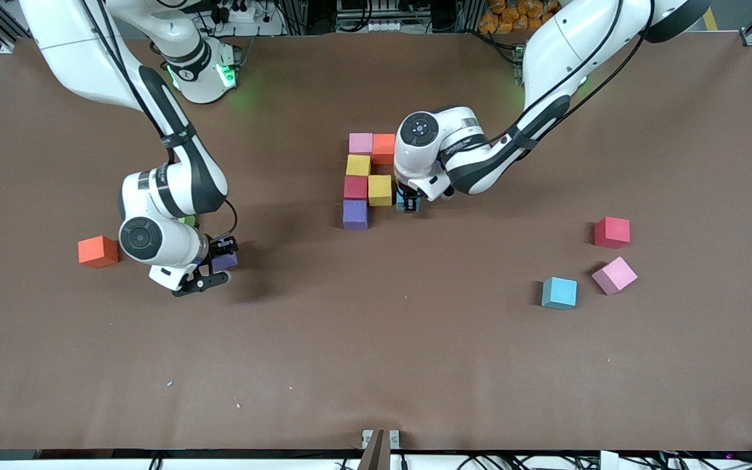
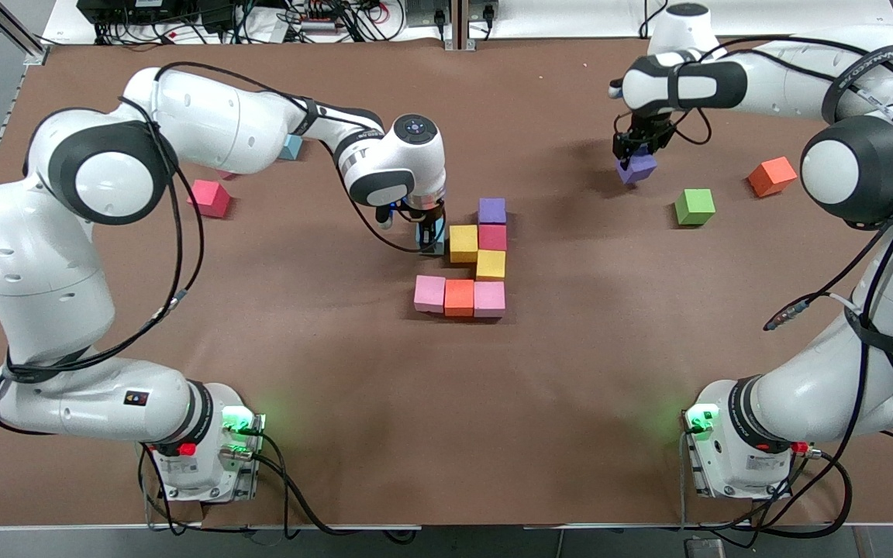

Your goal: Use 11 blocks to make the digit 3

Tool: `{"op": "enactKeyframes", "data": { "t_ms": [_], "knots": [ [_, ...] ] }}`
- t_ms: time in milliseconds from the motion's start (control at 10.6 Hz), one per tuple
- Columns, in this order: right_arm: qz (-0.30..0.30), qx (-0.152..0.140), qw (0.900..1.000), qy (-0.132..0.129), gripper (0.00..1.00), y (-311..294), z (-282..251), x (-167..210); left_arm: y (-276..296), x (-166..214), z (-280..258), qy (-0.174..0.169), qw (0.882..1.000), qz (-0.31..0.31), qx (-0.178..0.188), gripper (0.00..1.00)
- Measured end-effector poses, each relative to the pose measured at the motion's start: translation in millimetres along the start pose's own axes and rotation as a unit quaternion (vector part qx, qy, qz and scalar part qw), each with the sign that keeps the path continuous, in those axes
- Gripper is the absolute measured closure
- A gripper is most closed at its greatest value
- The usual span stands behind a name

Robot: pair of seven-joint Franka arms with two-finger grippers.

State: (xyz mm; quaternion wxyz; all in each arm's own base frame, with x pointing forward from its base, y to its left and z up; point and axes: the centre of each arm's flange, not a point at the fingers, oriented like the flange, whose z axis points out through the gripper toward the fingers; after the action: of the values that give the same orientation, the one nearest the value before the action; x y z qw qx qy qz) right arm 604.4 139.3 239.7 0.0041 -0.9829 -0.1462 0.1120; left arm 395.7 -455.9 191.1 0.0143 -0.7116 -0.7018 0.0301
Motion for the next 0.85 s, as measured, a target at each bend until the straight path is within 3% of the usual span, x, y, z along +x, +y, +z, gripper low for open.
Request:
{"op": "enactKeyframes", "data": {
  "t_ms": [569,853],
  "knots": [
    [-0.006,-0.003,1.0,0.008,0.44,-34.6,-31.3,12.6,-2.9,-6.3,0.2,-0.001,1.0,0.004,-0.001,0.44],
    [0.014,-0.009,1.0,0.025,0.44,-91.7,-48.3,18.8,-4.8,-8.8,0.4,-0.001,1.0,0.006,-0.001,0.44]
  ]
}}
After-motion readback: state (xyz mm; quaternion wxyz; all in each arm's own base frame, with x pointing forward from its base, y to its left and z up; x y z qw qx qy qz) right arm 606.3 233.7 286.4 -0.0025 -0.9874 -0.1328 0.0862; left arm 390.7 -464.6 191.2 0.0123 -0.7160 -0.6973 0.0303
